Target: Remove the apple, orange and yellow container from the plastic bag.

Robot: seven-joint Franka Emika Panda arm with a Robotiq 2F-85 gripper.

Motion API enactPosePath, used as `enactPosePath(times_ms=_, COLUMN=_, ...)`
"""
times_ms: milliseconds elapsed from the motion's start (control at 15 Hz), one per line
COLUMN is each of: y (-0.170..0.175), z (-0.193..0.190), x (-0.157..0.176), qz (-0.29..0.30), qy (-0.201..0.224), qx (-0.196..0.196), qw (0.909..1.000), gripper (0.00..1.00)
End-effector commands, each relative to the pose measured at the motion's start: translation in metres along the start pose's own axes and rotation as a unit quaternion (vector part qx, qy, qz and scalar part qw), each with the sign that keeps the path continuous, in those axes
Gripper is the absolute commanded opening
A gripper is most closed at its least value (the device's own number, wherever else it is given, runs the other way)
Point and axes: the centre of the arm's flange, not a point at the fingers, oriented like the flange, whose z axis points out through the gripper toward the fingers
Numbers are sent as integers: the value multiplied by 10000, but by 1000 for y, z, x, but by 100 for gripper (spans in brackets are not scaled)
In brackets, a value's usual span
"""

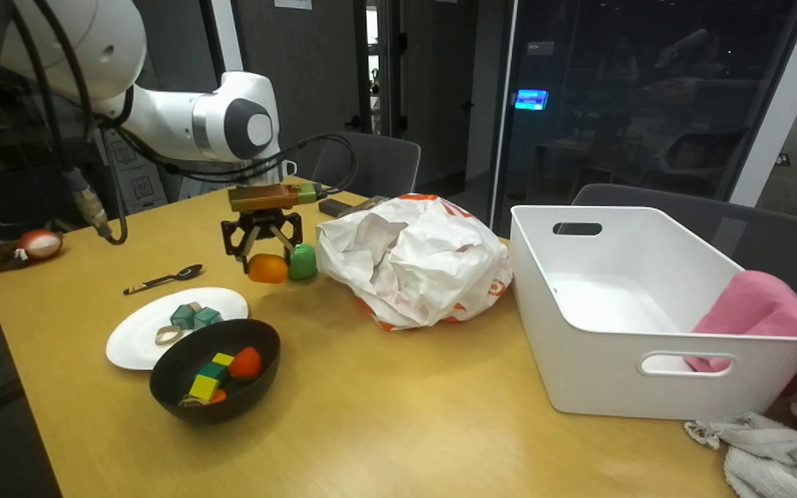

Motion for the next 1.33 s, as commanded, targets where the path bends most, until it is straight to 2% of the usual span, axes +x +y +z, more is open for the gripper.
enactPosePath(times_ms=0, y=3, z=-10, x=-25, qz=-408, qy=333, qx=-502, qw=9974, gripper=57)
enactPosePath(times_ms=400, y=35, z=-2, x=-54, qz=-197, qy=366, qx=-621, qw=9972, gripper=57)
enactPosePath(times_ms=667, y=50, z=11, x=-69, qz=-81, qy=363, qx=-555, qw=9978, gripper=57)
enactPosePath(times_ms=1000, y=52, z=27, x=-77, qz=42, qy=344, qx=-376, qw=9987, gripper=57)
enactPosePath(times_ms=1067, y=51, z=30, x=-78, qz=78, qy=337, qx=-344, qw=9988, gripper=95)
enactPosePath(times_ms=1267, y=48, z=31, x=-78, qz=154, qy=338, qx=-218, qw=9991, gripper=100)
